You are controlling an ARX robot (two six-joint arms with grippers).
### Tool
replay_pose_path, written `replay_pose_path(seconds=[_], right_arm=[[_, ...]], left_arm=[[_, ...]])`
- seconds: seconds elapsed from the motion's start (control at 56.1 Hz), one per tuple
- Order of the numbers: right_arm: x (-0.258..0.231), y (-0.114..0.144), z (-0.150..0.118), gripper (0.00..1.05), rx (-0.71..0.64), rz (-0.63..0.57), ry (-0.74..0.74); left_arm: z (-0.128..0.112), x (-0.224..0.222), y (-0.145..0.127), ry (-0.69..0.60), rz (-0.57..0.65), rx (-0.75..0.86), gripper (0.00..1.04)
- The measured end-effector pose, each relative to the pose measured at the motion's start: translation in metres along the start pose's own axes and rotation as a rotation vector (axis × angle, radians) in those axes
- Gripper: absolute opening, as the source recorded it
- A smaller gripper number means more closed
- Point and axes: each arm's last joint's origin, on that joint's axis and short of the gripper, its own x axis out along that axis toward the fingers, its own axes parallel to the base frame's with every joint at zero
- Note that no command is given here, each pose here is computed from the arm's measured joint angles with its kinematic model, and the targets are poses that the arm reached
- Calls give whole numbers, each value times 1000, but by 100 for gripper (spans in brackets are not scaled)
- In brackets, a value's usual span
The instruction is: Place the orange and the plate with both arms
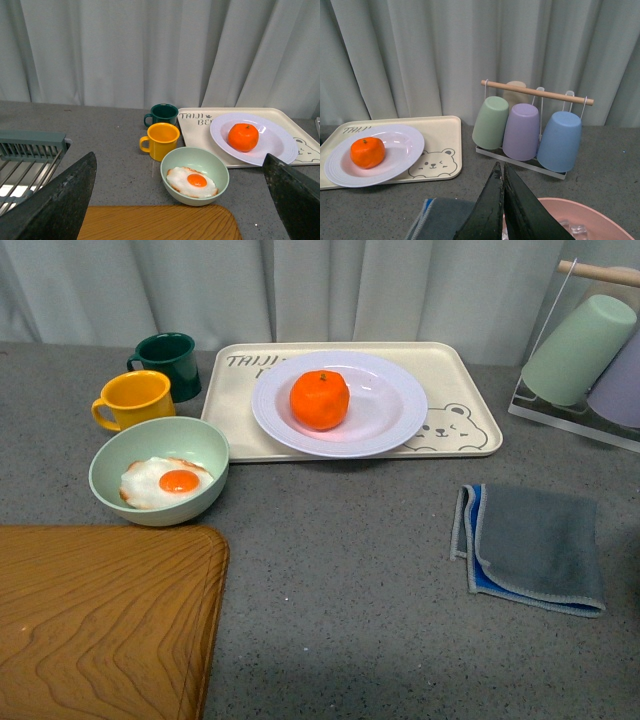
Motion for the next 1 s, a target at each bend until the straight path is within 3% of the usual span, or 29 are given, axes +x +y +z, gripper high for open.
replay_pose_path(seconds=[0.998], right_arm=[[-33,0,-1,1,0,3,4]], left_arm=[[0,0,0,0,0,0,98]])
